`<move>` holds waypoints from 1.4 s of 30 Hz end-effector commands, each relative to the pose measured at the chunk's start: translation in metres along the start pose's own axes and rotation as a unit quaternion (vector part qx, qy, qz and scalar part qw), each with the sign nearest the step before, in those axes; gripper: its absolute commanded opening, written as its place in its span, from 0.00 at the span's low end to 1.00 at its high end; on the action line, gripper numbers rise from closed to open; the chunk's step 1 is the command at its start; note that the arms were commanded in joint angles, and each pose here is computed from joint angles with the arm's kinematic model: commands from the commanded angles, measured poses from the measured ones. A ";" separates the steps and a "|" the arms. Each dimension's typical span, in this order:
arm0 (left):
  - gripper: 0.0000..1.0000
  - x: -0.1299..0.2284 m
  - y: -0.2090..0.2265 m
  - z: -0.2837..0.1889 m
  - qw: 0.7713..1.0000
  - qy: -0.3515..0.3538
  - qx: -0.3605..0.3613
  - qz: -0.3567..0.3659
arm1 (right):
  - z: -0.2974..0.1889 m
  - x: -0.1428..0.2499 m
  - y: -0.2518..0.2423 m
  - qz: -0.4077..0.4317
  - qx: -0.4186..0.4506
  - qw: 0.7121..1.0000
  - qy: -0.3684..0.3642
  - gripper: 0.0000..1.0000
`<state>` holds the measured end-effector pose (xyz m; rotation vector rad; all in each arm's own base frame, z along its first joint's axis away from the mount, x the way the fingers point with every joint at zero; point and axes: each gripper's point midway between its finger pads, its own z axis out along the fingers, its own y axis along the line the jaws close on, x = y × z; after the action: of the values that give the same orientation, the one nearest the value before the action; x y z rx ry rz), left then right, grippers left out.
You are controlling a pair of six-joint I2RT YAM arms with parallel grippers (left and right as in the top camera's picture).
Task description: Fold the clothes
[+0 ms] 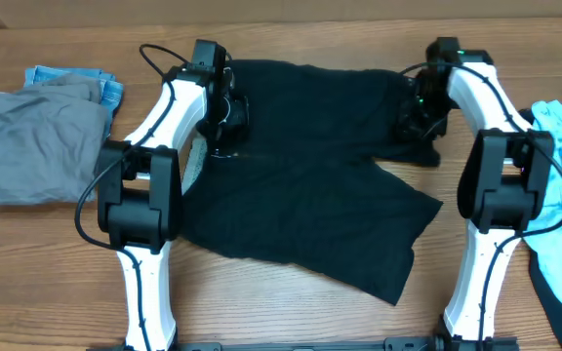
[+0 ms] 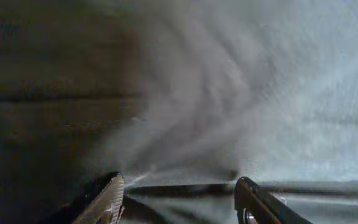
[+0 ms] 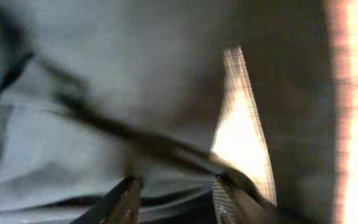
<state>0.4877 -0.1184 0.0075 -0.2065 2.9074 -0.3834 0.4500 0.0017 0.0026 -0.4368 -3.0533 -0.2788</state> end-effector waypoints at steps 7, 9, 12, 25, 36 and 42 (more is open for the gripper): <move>0.63 0.036 0.054 0.033 0.996 0.061 -0.058 -0.041 | -0.009 -0.001 -0.106 0.069 0.045 0.996 0.044 0.68; 0.63 0.035 0.053 0.033 0.996 0.060 -0.058 -0.041 | -0.059 -0.024 -0.079 0.027 0.041 0.999 -0.012 0.73; 0.65 0.036 0.052 0.033 0.996 0.061 -0.055 -0.042 | -0.093 -0.047 -0.041 -0.012 0.007 0.997 -0.075 0.79; 0.68 0.040 0.053 0.032 0.995 0.069 -0.057 -0.043 | -0.055 -0.096 0.017 -0.087 -0.085 0.983 -0.141 0.51; 0.68 0.040 0.053 0.032 0.995 0.070 -0.057 -0.043 | -0.032 -0.109 0.009 -0.073 -0.068 0.984 -0.148 0.07; 0.68 0.040 0.053 0.032 0.995 0.069 -0.057 -0.043 | -0.070 -0.145 0.003 -0.046 -0.083 0.970 -0.224 0.04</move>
<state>0.4806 -0.1200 0.0092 -0.2199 2.9229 -0.4573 0.5678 -0.0300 0.0317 -0.3381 -3.4087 -0.4929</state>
